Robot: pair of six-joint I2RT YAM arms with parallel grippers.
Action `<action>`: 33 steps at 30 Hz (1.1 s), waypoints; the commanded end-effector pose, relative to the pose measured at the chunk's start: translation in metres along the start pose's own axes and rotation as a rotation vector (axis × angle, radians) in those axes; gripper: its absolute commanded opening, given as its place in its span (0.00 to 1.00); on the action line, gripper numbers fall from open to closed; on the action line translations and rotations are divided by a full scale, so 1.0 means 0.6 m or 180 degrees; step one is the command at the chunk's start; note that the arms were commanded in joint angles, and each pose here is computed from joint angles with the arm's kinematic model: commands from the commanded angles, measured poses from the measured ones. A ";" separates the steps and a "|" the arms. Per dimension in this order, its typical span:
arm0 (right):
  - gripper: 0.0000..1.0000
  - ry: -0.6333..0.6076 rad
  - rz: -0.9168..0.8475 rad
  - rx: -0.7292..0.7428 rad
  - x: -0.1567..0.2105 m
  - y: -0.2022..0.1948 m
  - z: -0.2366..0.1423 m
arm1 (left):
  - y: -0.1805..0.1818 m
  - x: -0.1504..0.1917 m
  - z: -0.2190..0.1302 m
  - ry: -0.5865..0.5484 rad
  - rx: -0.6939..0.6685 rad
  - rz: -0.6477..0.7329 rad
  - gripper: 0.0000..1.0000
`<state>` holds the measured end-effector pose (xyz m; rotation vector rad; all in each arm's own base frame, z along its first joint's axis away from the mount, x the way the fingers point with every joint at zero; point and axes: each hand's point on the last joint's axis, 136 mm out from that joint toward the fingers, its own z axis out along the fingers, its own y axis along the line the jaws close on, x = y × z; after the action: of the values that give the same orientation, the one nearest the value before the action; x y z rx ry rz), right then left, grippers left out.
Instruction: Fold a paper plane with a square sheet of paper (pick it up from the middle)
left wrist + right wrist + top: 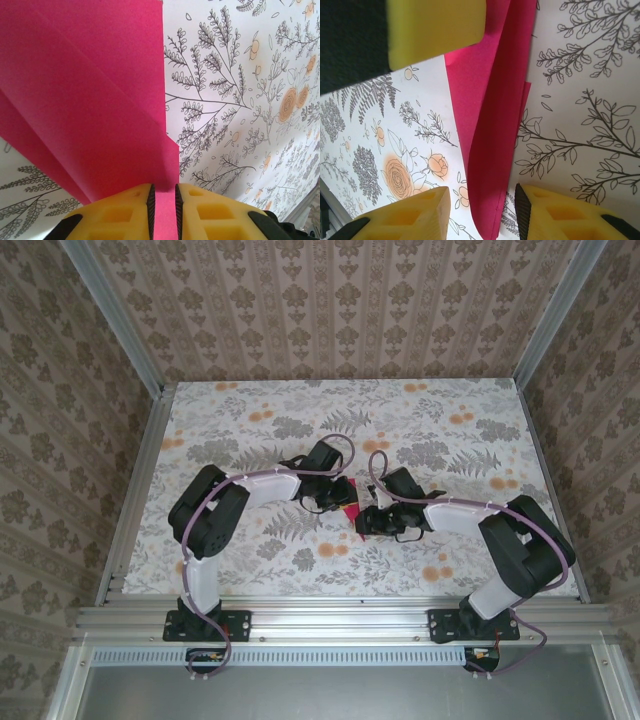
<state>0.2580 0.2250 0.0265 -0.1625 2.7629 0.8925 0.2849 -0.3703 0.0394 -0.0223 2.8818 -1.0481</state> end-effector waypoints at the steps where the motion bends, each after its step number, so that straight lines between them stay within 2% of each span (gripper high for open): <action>1: 0.40 0.0036 -0.0028 0.0041 -0.007 0.000 0.001 | 0.000 -0.004 0.002 0.0060 -0.0021 0.0029 0.21; 12: 0.26 0.0170 0.0028 0.0255 0.008 -0.029 0.014 | -0.001 -0.004 0.003 0.0074 -0.0032 0.0038 0.21; 23: 0.16 0.0216 0.0100 0.0234 0.016 -0.036 0.023 | 0.001 -0.004 0.006 0.0106 -0.0059 0.0043 0.20; 33: 0.15 0.0323 0.0182 0.0197 0.025 -0.042 0.033 | 0.018 -0.003 0.013 0.0169 -0.0183 -0.0010 0.20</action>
<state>0.2609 0.2206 0.0121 -0.1303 2.8259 0.8807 0.2870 -0.3733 0.0351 -0.0099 2.9169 -1.0243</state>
